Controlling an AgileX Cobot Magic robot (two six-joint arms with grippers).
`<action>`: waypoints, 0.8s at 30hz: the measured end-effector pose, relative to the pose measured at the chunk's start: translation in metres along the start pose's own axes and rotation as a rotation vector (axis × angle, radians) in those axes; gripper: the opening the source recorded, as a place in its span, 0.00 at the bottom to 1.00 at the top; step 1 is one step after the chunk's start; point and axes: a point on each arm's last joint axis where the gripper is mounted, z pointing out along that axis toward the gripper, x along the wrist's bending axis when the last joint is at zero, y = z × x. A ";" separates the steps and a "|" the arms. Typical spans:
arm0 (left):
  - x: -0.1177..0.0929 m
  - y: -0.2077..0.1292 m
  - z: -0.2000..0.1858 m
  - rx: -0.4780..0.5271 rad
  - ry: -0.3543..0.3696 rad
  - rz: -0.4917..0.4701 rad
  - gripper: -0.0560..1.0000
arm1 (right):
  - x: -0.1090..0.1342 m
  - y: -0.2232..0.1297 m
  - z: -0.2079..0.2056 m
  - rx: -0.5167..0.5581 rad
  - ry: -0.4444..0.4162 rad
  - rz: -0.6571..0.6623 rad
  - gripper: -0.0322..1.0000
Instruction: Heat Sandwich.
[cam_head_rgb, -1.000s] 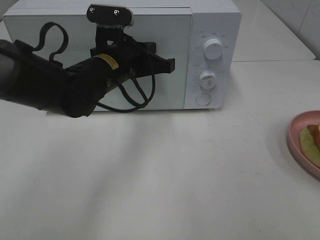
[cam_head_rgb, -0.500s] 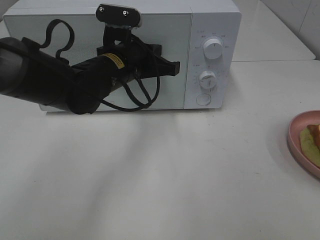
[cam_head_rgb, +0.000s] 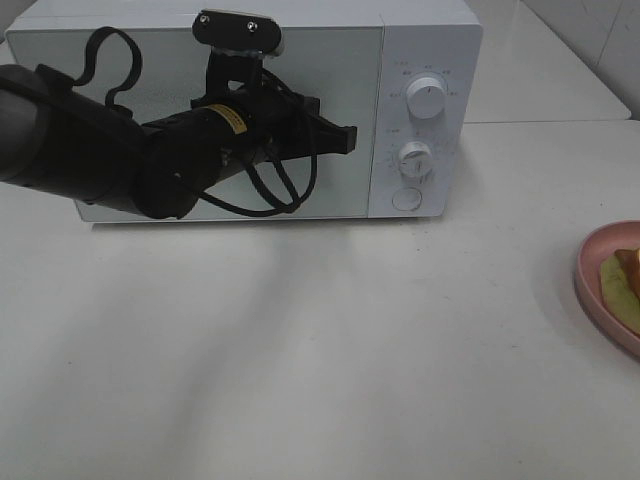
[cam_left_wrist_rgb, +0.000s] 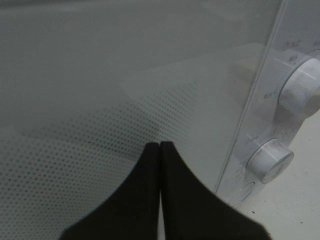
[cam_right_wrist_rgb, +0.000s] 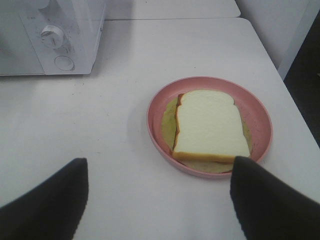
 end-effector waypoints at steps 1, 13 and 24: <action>-0.001 0.001 -0.001 0.009 0.002 -0.007 0.05 | 0.000 0.000 0.000 0.000 0.000 0.000 0.76; 0.006 -0.011 -0.028 0.047 0.059 -0.069 0.05 | 0.000 0.000 0.000 0.000 0.000 0.000 0.76; 0.006 -0.008 -0.070 0.182 0.034 -0.089 0.31 | 0.000 0.000 0.000 0.000 0.000 0.000 0.76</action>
